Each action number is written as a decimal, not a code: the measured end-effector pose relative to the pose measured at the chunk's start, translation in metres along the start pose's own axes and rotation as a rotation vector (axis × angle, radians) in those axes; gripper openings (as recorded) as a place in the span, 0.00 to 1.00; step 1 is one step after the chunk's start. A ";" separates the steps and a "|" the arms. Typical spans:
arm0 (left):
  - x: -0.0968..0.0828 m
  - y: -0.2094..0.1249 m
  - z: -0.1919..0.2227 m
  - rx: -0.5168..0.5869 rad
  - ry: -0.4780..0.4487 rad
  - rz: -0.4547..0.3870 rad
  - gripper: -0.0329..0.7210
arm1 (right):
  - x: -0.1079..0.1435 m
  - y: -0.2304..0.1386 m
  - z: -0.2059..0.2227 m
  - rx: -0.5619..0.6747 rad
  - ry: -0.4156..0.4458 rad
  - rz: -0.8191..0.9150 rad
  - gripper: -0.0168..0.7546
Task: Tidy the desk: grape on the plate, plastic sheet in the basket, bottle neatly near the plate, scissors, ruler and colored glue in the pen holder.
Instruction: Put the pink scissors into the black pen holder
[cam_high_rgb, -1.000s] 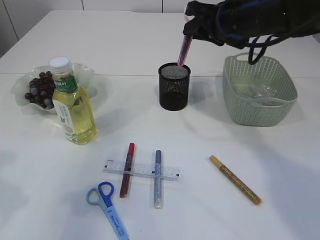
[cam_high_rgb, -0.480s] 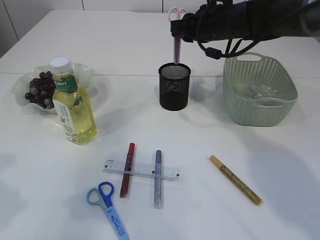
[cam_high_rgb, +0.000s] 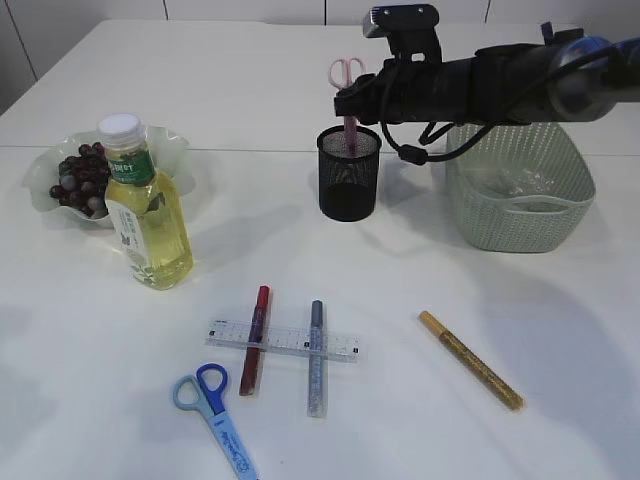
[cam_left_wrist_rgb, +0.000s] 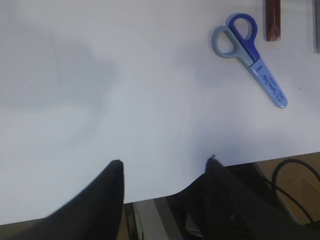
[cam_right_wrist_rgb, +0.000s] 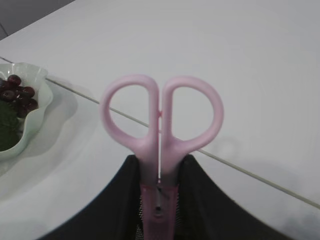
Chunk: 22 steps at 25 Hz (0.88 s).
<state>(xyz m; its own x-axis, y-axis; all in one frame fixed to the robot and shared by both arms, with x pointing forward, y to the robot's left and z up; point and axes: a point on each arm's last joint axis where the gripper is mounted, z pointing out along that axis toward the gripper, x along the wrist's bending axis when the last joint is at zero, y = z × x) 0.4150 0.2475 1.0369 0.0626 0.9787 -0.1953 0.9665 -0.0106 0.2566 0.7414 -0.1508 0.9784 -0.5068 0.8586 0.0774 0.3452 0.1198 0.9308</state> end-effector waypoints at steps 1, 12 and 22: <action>0.000 0.000 0.000 0.000 0.000 0.000 0.55 | 0.001 -0.002 0.002 -0.004 0.015 -0.008 0.29; 0.000 0.000 0.000 0.000 0.000 0.000 0.55 | 0.004 -0.016 0.011 -0.001 0.073 -0.031 0.46; 0.000 -0.001 0.000 0.008 0.004 0.002 0.55 | 0.006 0.017 -0.009 -0.054 0.037 -0.014 0.54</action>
<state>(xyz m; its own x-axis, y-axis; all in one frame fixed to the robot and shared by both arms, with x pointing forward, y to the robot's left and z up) 0.4143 0.2478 1.0367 0.0635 0.9795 -0.1910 0.9682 -0.0141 0.2496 0.7375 -0.1484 0.9975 -0.5405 0.8379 0.0763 0.2950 0.1038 0.9499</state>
